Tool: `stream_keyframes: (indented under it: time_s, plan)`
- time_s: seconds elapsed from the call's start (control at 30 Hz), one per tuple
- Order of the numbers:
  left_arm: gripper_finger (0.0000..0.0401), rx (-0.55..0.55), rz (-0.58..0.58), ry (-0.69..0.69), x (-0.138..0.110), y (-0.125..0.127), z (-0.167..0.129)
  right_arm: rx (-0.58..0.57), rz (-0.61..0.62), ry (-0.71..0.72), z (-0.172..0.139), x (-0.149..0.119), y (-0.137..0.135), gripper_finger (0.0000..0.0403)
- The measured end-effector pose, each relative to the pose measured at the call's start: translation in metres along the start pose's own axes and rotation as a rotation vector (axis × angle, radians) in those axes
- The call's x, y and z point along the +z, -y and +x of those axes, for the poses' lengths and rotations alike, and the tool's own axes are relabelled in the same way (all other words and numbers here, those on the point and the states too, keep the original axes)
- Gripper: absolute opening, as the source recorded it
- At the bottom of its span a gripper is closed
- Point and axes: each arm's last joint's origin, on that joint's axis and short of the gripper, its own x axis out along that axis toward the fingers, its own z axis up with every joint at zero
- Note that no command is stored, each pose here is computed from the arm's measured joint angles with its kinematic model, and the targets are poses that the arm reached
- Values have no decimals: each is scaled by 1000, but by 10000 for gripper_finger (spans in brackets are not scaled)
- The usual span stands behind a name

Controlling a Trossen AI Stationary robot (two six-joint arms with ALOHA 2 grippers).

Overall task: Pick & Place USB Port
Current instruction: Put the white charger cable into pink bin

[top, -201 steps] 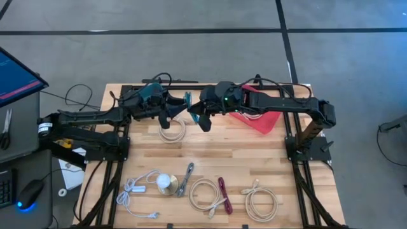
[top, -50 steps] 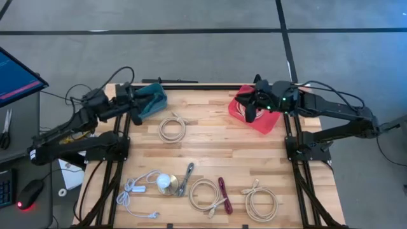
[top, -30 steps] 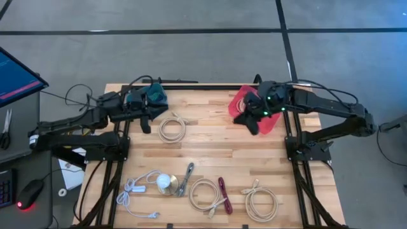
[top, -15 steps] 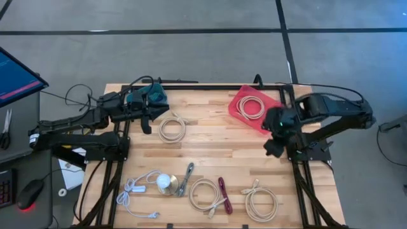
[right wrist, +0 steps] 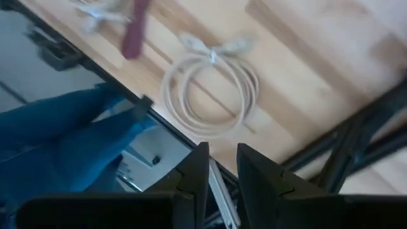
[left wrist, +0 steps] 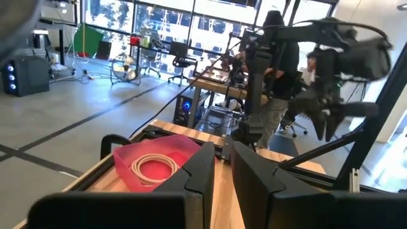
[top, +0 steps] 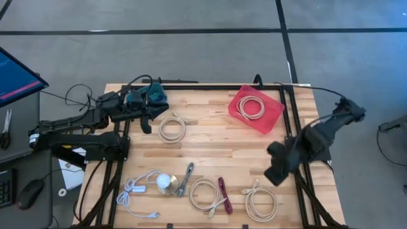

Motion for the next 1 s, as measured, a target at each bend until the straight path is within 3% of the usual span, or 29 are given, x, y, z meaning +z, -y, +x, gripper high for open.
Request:
stream_keyframes:
  time_s: [0.4, 0.53, 0.8, 1.0]
  plan:
    - [53, -2, 29, 16, 2, 0, 0, -271, 98, 1, 76, -41, -33, 84]
    - [53, -3, 70, 21, 2, 0, 0, -329, 158, 23, 96, -40, -41, 122]
    - [53, -3, 72, 23, 2, 0, 0, -379, 183, 41, 143, -38, -58, 241]
    - [53, -3, 72, 25, 2, 0, 0, -493, 184, 66, 177, -36, -60, 245]
